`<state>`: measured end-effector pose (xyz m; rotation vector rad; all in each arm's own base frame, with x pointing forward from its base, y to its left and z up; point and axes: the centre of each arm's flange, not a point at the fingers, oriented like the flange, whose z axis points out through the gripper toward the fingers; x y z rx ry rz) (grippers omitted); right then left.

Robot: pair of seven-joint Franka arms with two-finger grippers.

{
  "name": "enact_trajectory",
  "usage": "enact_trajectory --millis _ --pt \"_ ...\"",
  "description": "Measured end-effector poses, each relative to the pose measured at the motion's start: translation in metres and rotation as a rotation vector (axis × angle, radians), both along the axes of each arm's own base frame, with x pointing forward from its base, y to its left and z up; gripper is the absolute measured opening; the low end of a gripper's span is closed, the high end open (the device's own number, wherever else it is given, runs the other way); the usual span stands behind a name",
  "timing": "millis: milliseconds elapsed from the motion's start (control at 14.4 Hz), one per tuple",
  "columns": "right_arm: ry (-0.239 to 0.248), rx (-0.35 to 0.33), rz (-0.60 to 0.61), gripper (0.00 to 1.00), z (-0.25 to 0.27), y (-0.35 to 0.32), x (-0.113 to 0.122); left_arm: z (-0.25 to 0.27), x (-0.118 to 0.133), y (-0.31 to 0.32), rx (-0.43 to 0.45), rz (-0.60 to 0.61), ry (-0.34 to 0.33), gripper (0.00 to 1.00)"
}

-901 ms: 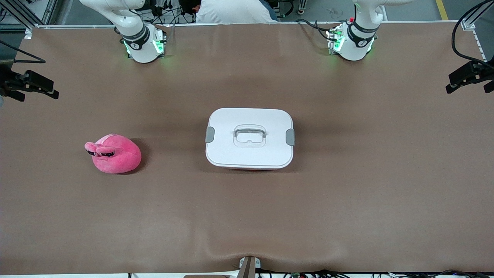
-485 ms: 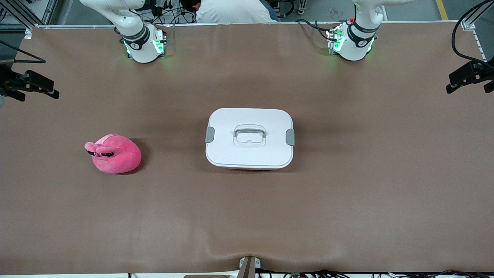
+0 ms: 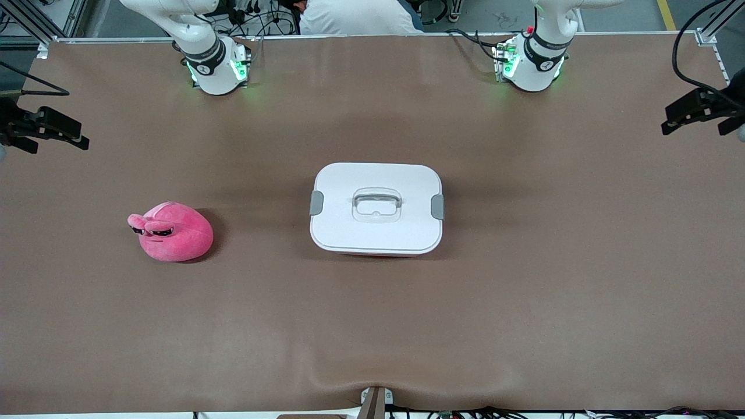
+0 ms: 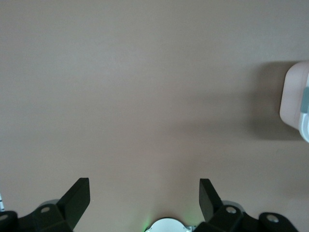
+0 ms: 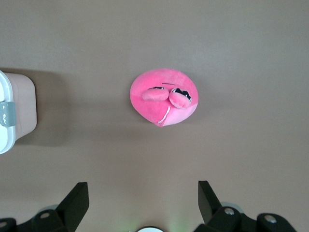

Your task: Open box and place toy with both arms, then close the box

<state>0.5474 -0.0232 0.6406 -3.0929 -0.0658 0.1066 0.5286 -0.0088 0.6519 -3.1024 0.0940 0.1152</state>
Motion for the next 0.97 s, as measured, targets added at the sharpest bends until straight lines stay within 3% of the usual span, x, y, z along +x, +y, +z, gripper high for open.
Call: enact_trajectory --millis 970 --pt "-0.008 0.000 0.016 1.00 -0.004 0.009 0.005 -0.021 0.029 -0.005 0.006 0.079 0.028 1.00"
